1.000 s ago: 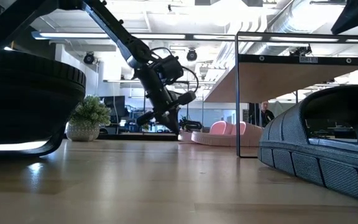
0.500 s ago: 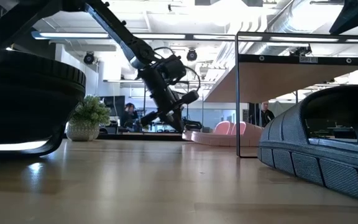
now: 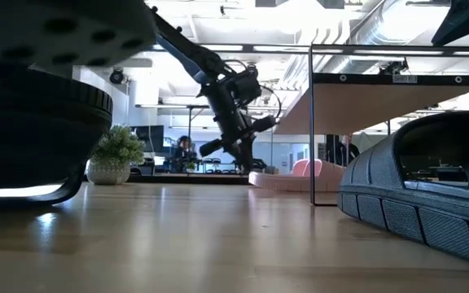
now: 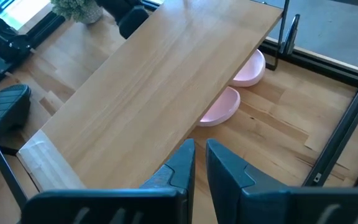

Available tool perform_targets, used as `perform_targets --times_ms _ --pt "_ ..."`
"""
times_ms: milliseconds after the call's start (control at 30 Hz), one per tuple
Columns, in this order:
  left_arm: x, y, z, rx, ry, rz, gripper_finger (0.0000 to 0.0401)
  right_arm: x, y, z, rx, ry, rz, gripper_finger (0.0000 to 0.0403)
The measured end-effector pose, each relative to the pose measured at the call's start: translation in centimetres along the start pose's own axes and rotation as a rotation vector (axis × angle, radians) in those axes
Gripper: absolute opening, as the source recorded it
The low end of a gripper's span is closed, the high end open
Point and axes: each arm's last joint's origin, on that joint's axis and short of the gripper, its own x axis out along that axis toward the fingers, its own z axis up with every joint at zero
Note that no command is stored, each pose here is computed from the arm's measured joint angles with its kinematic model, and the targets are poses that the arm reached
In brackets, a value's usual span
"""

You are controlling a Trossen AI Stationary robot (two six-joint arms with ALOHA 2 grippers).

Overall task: Pick and place slides into the shelf
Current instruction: Adjust the pink slippers under the shelf

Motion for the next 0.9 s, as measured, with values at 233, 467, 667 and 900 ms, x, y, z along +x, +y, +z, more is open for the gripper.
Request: perform_targets --times_ms 233,467,667,900 --pt "-1.0 -0.4 0.6 0.046 -0.006 0.027 0.0 0.0 0.0 0.0 0.007 -0.002 -0.003 0.003" --pt "-1.9 0.1 0.4 0.149 0.057 0.143 0.0 2.4 1.4 1.3 0.195 0.036 -0.129 0.0026" --pt "-2.1 0.9 0.2 0.135 0.12 0.16 0.0 7.0 2.7 3.2 0.198 0.205 -0.259 0.0002" --pt "-2.2 1.3 0.0 0.122 0.17 0.164 0.0 10.7 -0.8 6.9 0.304 0.245 -0.18 0.0"
